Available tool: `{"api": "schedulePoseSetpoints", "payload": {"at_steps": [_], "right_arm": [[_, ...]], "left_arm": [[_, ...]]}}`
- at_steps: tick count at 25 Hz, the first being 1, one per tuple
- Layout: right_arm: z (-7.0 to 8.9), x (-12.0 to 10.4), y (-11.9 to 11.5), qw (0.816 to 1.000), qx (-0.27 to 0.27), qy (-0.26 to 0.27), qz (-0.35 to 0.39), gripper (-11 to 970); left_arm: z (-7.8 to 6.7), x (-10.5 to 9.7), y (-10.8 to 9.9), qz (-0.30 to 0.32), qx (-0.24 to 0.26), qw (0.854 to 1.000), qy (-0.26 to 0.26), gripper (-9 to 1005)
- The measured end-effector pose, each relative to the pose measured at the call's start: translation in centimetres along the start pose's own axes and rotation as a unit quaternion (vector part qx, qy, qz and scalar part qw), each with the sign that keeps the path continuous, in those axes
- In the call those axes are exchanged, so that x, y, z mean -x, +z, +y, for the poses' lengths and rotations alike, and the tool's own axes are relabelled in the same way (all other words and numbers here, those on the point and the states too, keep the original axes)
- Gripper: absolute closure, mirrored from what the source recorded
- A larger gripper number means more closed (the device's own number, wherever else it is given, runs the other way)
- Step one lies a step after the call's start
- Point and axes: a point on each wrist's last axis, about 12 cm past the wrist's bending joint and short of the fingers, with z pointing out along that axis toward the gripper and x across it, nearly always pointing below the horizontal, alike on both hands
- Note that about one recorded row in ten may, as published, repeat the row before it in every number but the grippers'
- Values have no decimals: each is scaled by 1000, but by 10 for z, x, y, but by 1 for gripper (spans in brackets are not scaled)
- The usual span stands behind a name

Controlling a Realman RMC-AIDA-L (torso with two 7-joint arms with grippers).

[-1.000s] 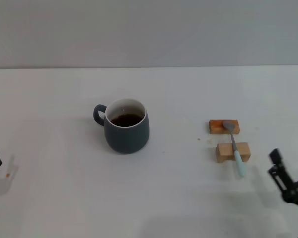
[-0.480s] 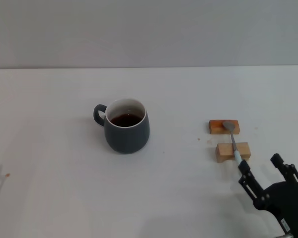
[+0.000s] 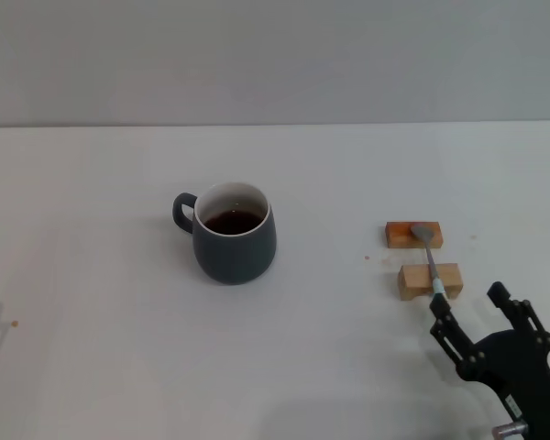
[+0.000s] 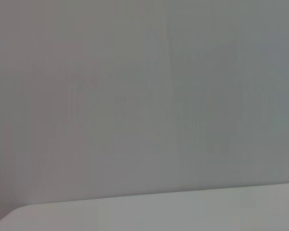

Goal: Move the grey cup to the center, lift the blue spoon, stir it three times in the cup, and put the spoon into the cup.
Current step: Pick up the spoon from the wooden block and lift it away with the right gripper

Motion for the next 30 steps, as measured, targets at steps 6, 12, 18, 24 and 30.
{"api": "schedulePoseSetpoints", "payload": {"at_steps": [6, 12, 18, 24, 30], "right_arm": [[1, -2, 4, 1000, 6, 1, 10, 163], [0, -4, 3, 1000, 5, 1, 20, 163], [-1, -6, 5, 1000, 4, 0, 30, 164], [-1, -4, 11, 999, 11, -4, 31, 164], [0, -7, 13, 999, 14, -4, 43, 164]], "left_arm": [[1, 0, 1, 0, 0, 1000, 3, 139], [1, 0, 1, 1, -1, 1000, 4, 139], [3, 0, 2, 2, -1, 1000, 8, 139], [3, -1, 2, 5, -1, 1000, 9, 140], [4, -2, 1, 8, 0, 1000, 10, 140]]}}
